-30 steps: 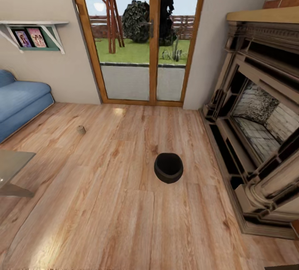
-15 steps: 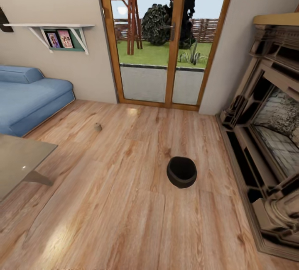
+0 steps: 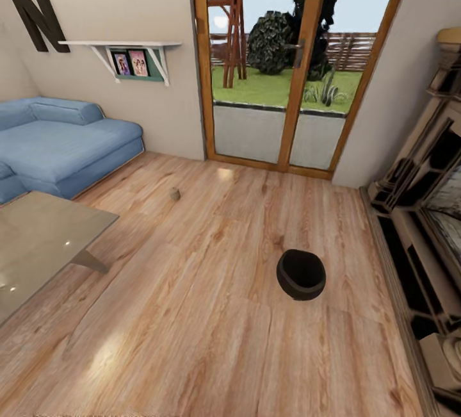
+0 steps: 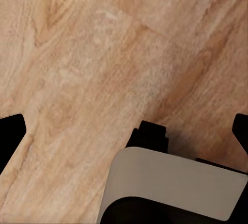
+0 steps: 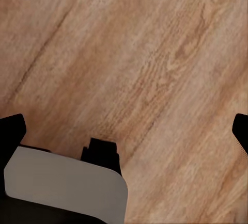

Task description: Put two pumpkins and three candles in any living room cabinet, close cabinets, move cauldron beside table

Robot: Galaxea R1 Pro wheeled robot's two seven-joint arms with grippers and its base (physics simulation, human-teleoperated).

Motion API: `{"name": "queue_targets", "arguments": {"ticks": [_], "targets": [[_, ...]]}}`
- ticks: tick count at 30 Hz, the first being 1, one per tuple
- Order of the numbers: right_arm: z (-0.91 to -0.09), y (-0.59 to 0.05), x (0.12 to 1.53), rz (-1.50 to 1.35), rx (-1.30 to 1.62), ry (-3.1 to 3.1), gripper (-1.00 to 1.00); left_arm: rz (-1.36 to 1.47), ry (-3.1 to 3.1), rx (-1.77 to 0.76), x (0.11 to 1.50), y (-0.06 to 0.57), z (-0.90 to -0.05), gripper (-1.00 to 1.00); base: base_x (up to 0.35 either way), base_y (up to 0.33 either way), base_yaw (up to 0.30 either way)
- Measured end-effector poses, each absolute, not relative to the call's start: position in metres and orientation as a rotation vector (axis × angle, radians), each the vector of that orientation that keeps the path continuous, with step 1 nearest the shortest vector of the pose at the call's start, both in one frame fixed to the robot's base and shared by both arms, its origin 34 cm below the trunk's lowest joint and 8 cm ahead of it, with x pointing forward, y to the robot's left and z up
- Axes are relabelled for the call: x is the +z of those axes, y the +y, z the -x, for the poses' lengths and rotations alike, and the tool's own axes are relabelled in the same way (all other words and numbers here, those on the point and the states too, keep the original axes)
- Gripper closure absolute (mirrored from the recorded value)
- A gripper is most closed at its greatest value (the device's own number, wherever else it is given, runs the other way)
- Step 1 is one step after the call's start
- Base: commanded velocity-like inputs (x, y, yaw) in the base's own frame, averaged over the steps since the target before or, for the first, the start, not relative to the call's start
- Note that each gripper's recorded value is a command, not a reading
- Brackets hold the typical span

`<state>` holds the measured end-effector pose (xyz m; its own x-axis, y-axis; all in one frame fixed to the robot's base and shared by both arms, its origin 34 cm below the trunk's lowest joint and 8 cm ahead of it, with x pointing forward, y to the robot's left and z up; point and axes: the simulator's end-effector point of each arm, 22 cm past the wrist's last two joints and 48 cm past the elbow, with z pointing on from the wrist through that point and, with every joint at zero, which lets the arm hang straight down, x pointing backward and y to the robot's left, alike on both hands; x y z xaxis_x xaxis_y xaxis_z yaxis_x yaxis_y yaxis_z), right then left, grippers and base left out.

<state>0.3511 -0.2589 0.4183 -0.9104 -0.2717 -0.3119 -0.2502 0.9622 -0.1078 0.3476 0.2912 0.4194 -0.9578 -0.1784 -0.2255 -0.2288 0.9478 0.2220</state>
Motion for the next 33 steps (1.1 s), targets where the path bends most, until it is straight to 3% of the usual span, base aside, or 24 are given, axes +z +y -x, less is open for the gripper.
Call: {"name": "queue_targets", "arguments": {"ticks": [22, 33], "targets": [[-0.3595, -0.2587, 0.4233, 0.376, -0.097, 2.762, -1.0, 0.309, 2.878, 0.359, 0.4243, 0.2907, -0.3562, -1.0, 0.0, 0.0, 0.224], [-0.3588, -0.2646, 0.4233, 0.379, -0.108, 2.767, -1.0, 0.309, 2.874, 0.362, 0.4248, 0.2917, -0.3571, -1.0, 0.0, 0.0, 0.029]]}}
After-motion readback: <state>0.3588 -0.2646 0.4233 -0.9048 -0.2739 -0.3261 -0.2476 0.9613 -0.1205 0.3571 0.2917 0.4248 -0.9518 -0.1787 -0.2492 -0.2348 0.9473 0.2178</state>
